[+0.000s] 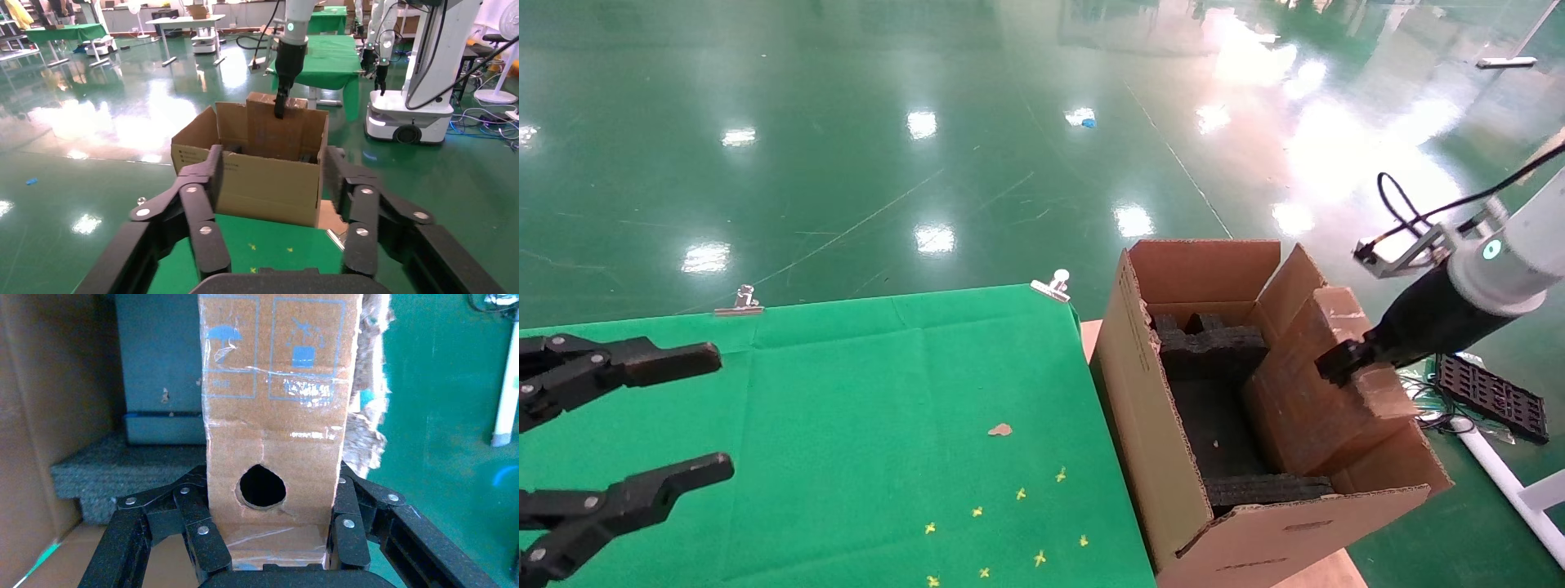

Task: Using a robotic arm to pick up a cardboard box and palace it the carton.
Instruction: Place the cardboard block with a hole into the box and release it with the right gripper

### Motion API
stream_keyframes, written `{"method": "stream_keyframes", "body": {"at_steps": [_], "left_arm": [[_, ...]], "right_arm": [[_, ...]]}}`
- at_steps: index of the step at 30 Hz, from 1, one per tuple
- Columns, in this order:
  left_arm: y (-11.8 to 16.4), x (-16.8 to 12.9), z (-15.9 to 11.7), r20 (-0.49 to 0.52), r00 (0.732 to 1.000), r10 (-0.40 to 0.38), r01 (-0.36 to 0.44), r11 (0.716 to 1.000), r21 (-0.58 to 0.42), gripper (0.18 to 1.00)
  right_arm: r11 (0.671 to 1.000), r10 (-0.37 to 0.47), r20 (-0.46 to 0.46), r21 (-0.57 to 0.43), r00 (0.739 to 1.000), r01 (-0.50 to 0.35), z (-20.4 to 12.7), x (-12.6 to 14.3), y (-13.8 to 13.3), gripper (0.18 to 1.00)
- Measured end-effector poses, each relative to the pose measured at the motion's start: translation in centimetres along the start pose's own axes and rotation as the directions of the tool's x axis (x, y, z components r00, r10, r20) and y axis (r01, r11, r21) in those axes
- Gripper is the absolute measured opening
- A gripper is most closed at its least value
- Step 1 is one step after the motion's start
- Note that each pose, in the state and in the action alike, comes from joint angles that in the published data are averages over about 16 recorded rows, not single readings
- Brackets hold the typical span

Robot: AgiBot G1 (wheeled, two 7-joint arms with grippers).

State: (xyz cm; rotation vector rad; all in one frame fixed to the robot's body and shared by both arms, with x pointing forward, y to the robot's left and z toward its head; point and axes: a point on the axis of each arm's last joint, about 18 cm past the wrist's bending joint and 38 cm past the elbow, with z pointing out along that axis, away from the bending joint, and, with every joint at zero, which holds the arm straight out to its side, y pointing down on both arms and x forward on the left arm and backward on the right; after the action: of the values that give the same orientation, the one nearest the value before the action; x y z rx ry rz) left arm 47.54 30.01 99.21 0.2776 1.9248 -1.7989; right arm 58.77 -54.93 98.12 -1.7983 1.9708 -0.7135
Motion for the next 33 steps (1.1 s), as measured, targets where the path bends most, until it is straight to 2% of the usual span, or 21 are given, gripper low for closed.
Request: {"method": "stream_keyframes", "body": {"at_steps": [11,17,23,33], "left_arm": [[0.0,0.0,0.0,0.000,1.000,0.000,0.000,1.000,0.000,0.762],[0.0,0.0,0.0,0.000,1.000,0.000,0.000,1.000,0.000,0.870],[0.0,0.0,0.0,0.000,1.000,0.000,0.000,1.000,0.000,0.947],[0.0,0.0,0.0,0.000,1.000,0.000,0.000,1.000,0.000,0.995]], "right_arm": [[1.000,0.004,-0.006,0.005,1.000,-0.004,6.0,-0.5,1.5,0.318],[1.000,-0.016,-0.015,0.000,1.000,0.016,8.6,-0.9,2.4,0.315],[0.999,-0.041,-0.017,-0.003,0.999,0.041,10.0,-1.2,2.9,0.311],[0.999,-0.053,-0.011,0.001,0.999,0.053,10.1,-1.2,3.0,0.322]]}}
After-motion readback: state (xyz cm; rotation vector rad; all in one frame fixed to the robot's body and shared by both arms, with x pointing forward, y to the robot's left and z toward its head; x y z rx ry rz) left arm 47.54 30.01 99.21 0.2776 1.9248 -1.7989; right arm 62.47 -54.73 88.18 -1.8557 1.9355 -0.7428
